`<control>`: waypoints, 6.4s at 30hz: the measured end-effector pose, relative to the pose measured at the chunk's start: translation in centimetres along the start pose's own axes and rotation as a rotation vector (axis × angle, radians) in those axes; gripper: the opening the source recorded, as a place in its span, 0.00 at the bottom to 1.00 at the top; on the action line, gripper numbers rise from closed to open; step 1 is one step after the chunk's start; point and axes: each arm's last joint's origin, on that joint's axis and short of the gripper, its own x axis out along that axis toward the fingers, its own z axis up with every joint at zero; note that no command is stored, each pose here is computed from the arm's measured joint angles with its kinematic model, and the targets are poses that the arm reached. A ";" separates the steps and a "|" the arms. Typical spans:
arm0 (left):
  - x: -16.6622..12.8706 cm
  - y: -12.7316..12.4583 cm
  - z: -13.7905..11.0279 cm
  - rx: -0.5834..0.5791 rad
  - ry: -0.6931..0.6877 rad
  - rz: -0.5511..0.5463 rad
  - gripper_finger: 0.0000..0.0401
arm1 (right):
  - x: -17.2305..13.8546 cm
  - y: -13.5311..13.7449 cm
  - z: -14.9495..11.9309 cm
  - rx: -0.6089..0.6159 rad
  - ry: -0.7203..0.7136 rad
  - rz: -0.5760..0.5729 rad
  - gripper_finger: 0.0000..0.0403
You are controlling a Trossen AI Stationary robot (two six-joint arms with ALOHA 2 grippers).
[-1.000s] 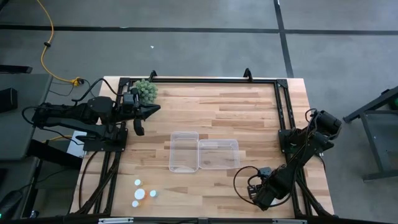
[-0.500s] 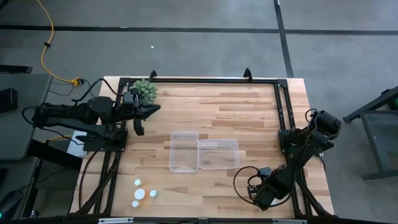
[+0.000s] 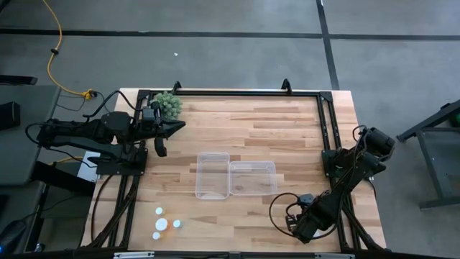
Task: Pick and place medicine bottles into bin by pill shape (circle, oval)
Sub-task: Put the top right blue pill bottle into the right transparent bin, then put the large orange pill bottle into the right transparent bin
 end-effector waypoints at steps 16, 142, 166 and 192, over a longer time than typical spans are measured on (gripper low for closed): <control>0.0 0.0 0.0 0.000 0.000 0.000 0.00 | -4.3 -1.6 0.7 -0.044 0.000 0.125 0.24; 0.0 0.0 0.0 0.053 0.001 0.000 0.00 | -6.0 11.2 18.1 -1.195 -0.129 -0.153 0.68; 0.0 0.0 0.0 0.052 0.002 -0.001 0.00 | -14.4 1.2 16.1 -0.840 -1.127 0.938 0.69; 0.1 0.0 -0.1 0.057 0.015 -0.009 0.15 | -16.3 0.3 16.5 -0.954 -1.367 1.054 0.52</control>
